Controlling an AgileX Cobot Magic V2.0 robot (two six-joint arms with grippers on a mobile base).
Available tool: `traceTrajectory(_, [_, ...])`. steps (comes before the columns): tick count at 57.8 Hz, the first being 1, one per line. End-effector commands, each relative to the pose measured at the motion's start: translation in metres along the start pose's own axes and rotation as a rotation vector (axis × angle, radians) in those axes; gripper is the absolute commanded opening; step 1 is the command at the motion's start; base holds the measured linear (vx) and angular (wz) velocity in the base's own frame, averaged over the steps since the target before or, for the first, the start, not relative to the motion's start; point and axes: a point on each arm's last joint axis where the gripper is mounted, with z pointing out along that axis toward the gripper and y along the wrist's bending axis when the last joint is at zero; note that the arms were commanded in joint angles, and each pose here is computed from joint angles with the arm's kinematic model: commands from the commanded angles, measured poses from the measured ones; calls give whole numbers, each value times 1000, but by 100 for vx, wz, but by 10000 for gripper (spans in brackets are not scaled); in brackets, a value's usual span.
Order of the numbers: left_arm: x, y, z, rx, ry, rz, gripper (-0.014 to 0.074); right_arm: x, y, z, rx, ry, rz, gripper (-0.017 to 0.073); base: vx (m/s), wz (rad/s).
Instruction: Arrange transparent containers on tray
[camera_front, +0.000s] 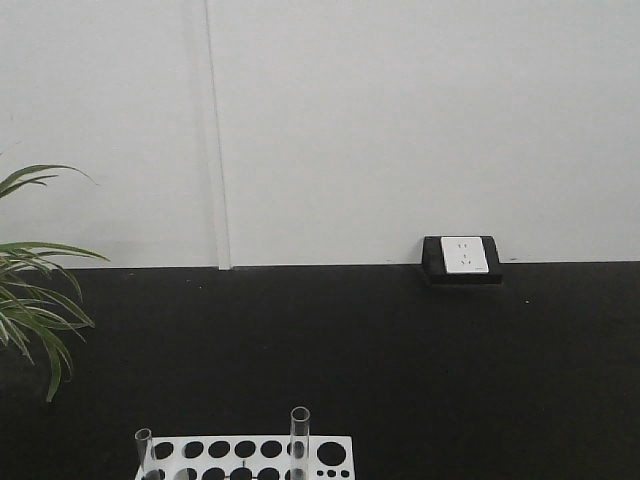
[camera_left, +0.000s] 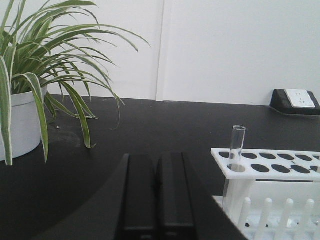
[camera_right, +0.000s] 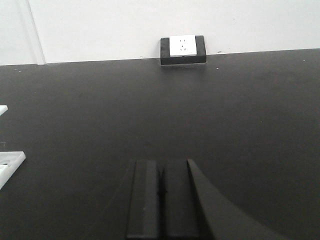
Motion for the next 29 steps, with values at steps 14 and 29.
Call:
traceTrajectory(14, [2,0,0,23,-79,-10,-7,-7,1,0,-6,-100,-6,-4,0,0])
traceTrajectory(29, [-8,-3,-1,49,-189,-10,-7,-18,2,-2,-18,-222,-8,-4,0,0])
